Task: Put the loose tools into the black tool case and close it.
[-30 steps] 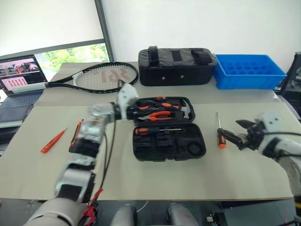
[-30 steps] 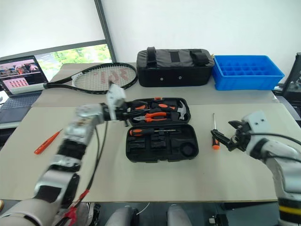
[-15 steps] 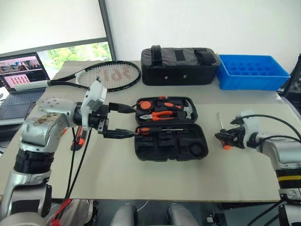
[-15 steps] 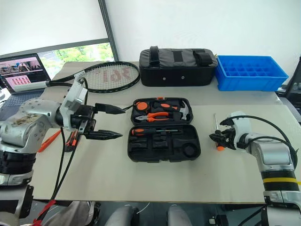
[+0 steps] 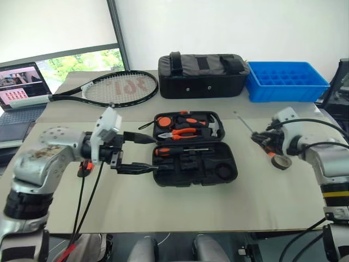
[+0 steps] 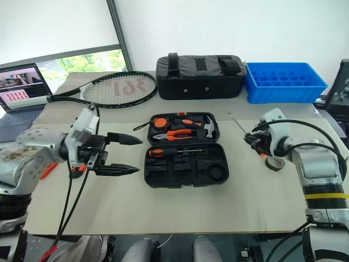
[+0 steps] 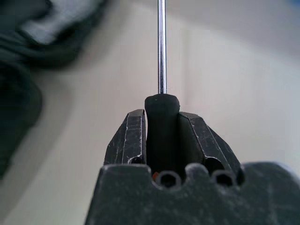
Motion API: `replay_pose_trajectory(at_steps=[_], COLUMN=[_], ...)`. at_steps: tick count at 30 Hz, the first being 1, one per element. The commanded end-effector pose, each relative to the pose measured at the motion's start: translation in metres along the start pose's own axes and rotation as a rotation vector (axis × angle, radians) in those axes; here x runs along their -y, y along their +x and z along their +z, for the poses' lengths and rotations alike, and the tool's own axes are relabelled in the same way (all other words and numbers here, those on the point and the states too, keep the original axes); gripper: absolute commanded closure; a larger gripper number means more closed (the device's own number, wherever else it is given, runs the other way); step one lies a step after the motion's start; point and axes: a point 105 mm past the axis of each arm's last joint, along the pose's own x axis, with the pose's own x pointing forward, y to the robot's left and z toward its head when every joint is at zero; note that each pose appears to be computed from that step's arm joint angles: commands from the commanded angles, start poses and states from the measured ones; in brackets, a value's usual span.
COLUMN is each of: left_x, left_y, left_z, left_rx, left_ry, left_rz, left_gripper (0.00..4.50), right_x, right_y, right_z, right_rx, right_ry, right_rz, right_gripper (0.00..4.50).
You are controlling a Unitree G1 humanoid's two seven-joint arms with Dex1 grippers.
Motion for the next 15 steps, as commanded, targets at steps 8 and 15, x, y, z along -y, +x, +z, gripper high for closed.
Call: replay_pose_trajectory(at_steps=[8, 15], left_x=[0.012, 0.022], left_y=[-0.024, -0.025], left_z=[0.006, 0.007], left_rx=[-0.052, -0.053], left_ry=[0.038, 0.034], left_rz=[0.121, 0.149], left_gripper=[0.0, 0.0], right_x=[-0.074, -0.068], right_y=[0.037, 0.049], right_z=[0.019, 0.014], right_rx=[0.077, 0.05], right_ry=[-0.601, -0.691], right_rz=[0.544, 0.578], right_gripper=[3.81, 2.82])
